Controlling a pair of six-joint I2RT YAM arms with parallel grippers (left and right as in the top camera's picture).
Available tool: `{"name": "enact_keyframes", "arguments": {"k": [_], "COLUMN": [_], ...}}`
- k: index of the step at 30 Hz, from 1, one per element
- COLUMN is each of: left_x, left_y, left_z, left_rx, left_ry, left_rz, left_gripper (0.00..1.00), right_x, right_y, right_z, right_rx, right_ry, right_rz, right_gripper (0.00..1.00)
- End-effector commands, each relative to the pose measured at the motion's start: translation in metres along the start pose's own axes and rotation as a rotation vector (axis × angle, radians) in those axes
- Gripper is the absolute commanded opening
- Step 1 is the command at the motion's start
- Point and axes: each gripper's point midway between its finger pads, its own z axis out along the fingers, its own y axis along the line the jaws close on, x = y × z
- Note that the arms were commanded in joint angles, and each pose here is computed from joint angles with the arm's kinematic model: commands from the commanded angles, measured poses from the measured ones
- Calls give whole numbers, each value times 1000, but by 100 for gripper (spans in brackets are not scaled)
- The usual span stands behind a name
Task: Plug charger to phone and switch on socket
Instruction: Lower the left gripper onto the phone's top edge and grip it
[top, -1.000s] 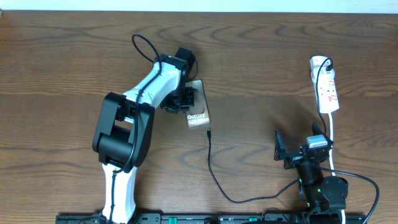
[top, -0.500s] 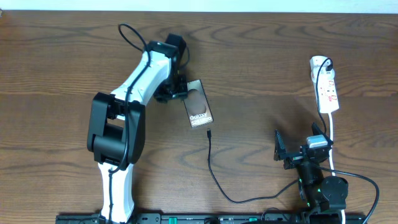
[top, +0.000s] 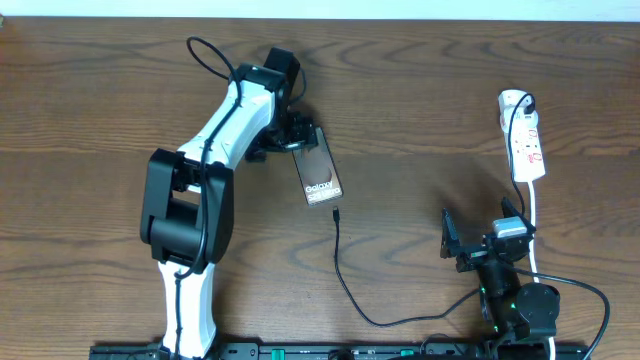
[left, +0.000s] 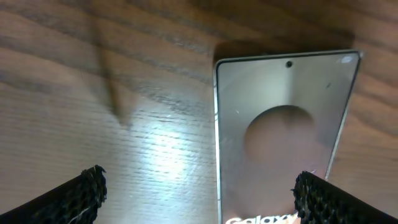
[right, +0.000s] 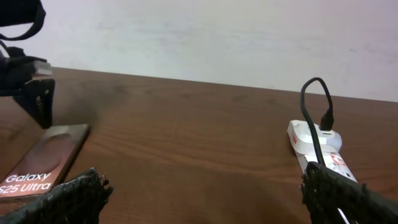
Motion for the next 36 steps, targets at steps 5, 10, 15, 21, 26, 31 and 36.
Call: {"name": "enact_keyframes", "arguments": {"k": [5, 10, 15, 21, 26, 31, 36], "left_x": [13, 18, 21, 29, 27, 28, 35], "left_y": [-12, -20, -15, -13, -15, -14, -8], "left_z": [15, 17, 23, 32, 37, 38, 45], "left_rx": [-8, -16, -85, -99, -90, -92, -106], "left_ry": [17, 12, -16, -9, -21, -18, 1], "left_rz": [-23, 4, 8, 20, 23, 27, 26], "left_gripper": [98, 98, 98, 98, 98, 98, 98], "right_x": [1, 1, 1, 1, 1, 1, 1], "right_y": [0, 0, 0, 0, 0, 0, 0], "right_z": [0, 0, 0, 0, 0, 0, 0], "right_rx": [-2, -2, -2, -1, -1, -1, -2], "right_ry": [0, 0, 0, 0, 0, 0, 0], "right_rz": [-12, -11, -11, -12, -12, -11, -12], "right_gripper": [99, 99, 99, 99, 99, 99, 99]}}
